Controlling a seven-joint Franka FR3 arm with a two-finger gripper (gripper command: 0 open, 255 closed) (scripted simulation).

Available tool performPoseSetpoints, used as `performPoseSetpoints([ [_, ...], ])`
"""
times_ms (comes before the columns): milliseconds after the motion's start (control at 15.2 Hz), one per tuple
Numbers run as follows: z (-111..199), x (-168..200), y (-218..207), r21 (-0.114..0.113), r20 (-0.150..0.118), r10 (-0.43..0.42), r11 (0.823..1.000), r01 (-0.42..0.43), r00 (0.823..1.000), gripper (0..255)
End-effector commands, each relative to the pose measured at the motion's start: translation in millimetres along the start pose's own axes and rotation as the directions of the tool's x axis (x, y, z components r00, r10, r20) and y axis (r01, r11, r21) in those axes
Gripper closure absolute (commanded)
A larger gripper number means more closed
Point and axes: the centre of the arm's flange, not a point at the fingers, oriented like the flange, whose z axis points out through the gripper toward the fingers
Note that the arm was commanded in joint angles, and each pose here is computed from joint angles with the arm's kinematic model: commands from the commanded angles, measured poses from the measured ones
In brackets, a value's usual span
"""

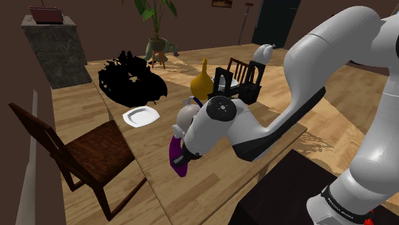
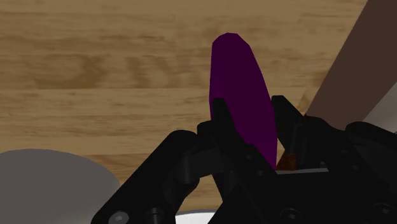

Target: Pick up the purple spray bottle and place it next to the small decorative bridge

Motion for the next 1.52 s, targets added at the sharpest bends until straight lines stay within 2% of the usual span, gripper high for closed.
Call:
performPoseSetpoints([
  [0,0,0,0,0.0,0.0,0.0,1.0,0.0,1.0,255],
  [330,0,0,0,0.0,0.0,0.0,1.0,0.0,1.0,255],
  [1452,-83,33,-1,0.0,0.0,0.0,1.0,0.0,1.0,255],
])
